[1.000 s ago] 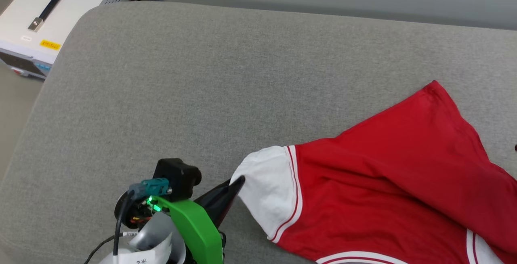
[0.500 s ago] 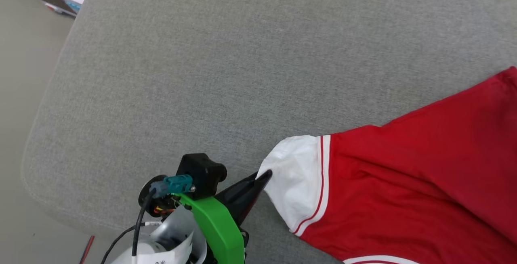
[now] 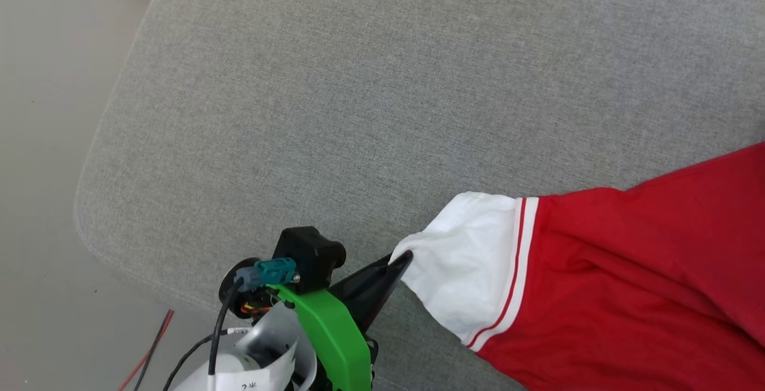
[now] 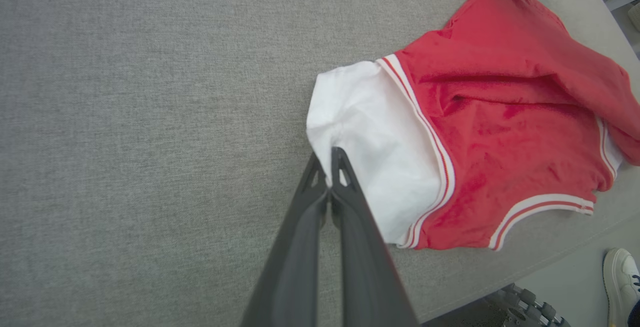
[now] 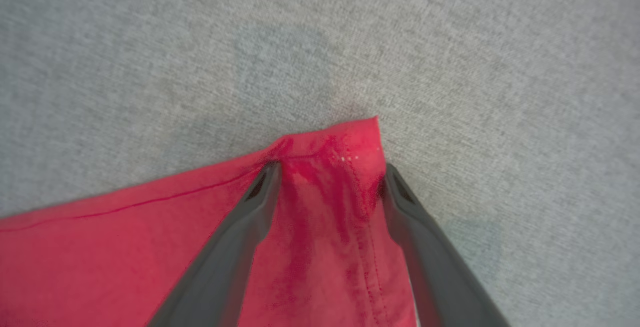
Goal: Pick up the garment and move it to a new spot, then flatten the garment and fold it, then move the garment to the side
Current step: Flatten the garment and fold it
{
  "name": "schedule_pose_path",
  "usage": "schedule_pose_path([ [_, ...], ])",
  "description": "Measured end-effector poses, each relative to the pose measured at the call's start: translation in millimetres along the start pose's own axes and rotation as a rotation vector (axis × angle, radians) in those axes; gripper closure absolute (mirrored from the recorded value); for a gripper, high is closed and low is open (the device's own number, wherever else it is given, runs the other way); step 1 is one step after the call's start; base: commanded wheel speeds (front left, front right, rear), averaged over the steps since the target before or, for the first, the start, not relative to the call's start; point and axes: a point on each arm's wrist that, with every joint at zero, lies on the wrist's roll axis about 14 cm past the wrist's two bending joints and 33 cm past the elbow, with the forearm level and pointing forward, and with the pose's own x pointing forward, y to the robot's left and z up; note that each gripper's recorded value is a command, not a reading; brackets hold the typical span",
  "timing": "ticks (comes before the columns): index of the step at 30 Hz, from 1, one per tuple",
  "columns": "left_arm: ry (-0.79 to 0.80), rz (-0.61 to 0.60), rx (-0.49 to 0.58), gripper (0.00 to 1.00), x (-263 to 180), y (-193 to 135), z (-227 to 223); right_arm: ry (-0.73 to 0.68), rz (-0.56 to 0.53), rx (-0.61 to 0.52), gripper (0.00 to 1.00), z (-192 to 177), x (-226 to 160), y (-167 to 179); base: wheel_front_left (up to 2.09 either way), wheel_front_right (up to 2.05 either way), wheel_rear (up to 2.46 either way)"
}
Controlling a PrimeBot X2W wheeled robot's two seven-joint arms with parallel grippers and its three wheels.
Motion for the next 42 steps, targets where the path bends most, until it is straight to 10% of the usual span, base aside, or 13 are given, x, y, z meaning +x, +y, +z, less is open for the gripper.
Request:
schedule_pose_path([
  [2, -0.001, 0.005, -0.003, 1.00, 1, 1, 0, 0.009, 0.003, -0.005, 1.00, -2, 3, 1, 0.00, 0.00, 0.00],
  [19, -0.139, 0.069, 0.047, 1.00, -17, 17, 36, -0.268, 0.041, 0.071, 1.00, 26, -36, 10, 0.00, 0.00, 0.00],
  [42, -0.714, 0.042, 0.382, 1.00, -87, -24, 231, -0.936, -0.118, 0.035, 1.00, 60, -274, -22, 0.00, 0.00, 0.00],
])
